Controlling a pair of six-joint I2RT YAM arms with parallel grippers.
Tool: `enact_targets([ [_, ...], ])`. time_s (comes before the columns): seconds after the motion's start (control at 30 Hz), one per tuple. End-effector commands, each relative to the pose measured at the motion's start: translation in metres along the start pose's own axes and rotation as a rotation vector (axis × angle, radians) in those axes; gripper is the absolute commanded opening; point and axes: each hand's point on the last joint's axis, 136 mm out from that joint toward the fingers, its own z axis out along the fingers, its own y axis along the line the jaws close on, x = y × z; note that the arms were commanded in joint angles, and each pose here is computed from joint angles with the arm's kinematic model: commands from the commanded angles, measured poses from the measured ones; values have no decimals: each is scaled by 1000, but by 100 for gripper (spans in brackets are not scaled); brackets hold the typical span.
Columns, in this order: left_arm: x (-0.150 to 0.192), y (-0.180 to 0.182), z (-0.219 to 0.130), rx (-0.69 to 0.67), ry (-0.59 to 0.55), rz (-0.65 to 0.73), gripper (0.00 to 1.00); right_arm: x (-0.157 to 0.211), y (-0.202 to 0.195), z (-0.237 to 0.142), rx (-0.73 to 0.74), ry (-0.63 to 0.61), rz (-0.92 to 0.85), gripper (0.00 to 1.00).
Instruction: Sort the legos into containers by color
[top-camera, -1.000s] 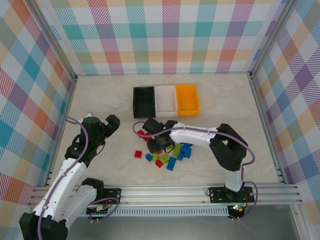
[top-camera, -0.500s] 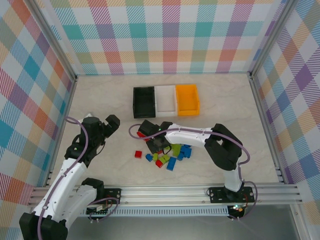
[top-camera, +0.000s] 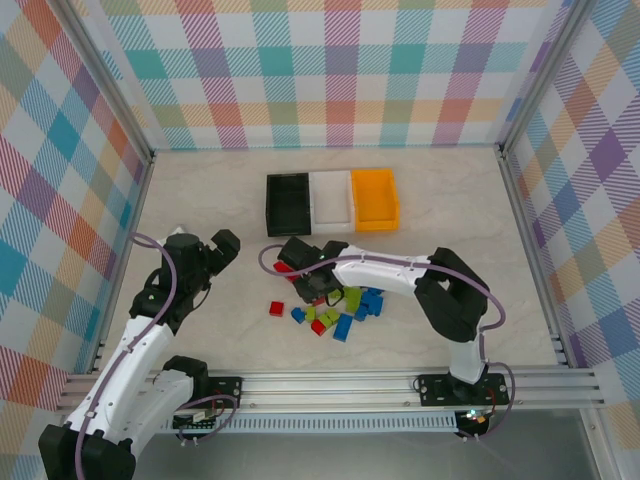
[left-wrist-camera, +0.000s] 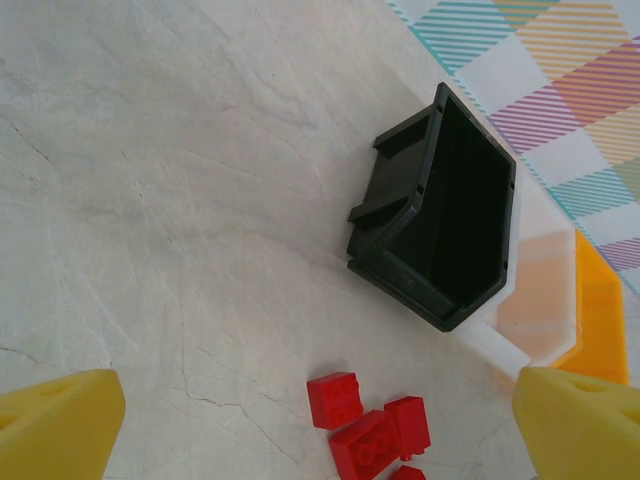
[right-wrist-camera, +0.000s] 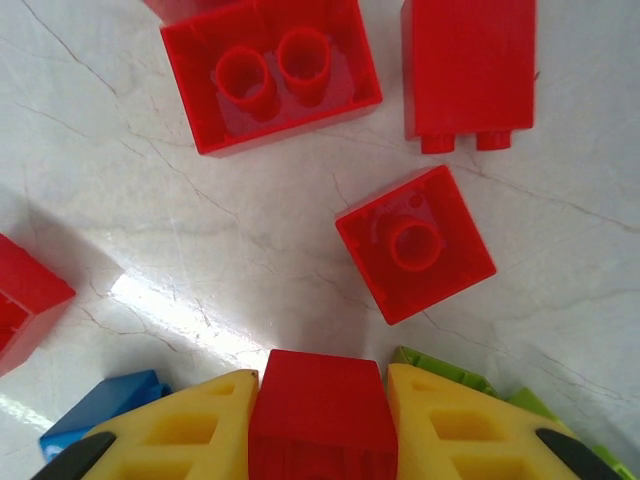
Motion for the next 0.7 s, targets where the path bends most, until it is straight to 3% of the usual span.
enact_targets([
  [0.0,0,-13,-6,50,7,-11,100,-38,-2,-41,-39,-125,16,29],
  [0.13,6,-15,-3,57,41,-21,100,-74,-7,-64,-70,-213,32,29],
  [0.3,22,-12,1,51,117,-15,100,-144,-26,-76,-99,-311,77,30],
  [0.5,32,-11,1,70,158,-11,100,-226,-52,-54,-124,-363,134,31],
  [0.67,45,-11,2,73,217,5,100,-259,-66,-22,-138,-372,166,31],
])
